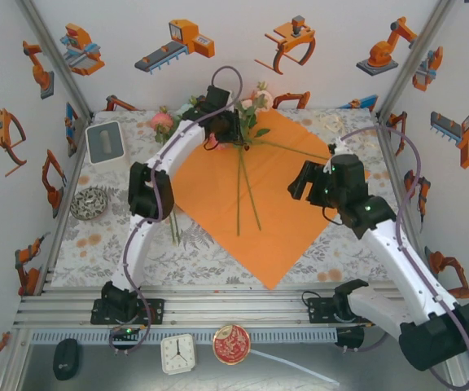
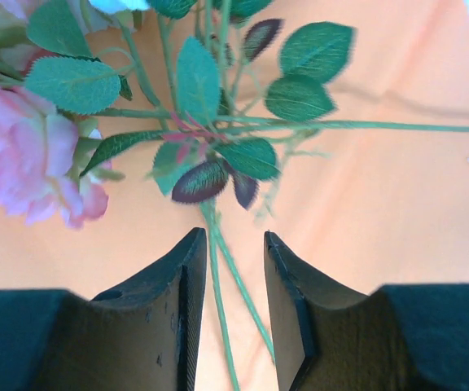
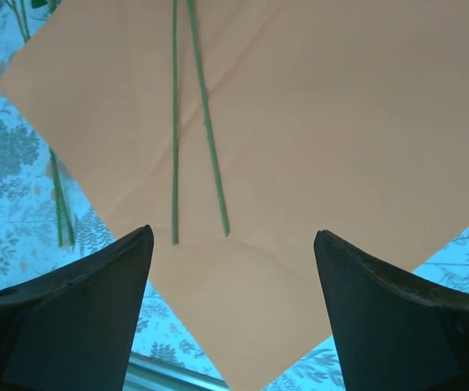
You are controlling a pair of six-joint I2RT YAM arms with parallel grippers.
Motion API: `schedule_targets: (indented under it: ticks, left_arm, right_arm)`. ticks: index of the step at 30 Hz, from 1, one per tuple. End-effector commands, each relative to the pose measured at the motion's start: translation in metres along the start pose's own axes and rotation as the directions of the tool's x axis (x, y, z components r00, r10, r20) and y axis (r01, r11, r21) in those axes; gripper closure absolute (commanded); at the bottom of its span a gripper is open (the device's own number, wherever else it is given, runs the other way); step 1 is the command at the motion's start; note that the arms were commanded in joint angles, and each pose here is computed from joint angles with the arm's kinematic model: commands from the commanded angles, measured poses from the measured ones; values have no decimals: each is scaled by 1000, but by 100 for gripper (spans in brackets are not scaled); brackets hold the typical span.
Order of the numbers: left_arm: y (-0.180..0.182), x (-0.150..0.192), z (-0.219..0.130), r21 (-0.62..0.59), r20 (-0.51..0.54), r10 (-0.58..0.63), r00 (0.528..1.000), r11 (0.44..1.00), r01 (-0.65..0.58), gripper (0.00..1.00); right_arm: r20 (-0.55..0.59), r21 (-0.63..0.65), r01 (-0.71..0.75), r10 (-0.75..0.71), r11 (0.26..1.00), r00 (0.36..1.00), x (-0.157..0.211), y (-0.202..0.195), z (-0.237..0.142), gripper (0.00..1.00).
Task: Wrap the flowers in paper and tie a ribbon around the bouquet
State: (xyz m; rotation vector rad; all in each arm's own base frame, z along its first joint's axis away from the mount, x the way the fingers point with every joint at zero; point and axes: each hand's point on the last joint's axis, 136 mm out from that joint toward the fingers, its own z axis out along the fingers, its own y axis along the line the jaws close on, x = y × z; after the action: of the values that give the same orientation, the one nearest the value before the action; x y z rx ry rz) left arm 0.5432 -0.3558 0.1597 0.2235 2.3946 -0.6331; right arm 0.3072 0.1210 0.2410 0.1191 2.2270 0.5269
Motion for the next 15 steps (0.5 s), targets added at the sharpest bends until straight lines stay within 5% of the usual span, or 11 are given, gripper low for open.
schedule_targets:
  ticks: [1,6,11,15]
  left_arm:
    - [-34,-28,-70,48,84,88,993,995,-93,62]
    - [-66,-5,-151,157,190,149,970,971,-180,59]
    - [-59,59,-228,177,371,194,908,945,-274,52]
    - [-49,119,-256,168,315,280,907,924,-343,42]
  right_arm:
    - [10,-11,189,-189,982,982,-29,5,10,25]
    - [-140,23,493,-485,870,863,-48,-7,71,20]
    - [-315,-43,707,-681,706,661,-51,-28,150,19]
    - [-415,-84,771,-725,632,549,-44,-50,207,19]
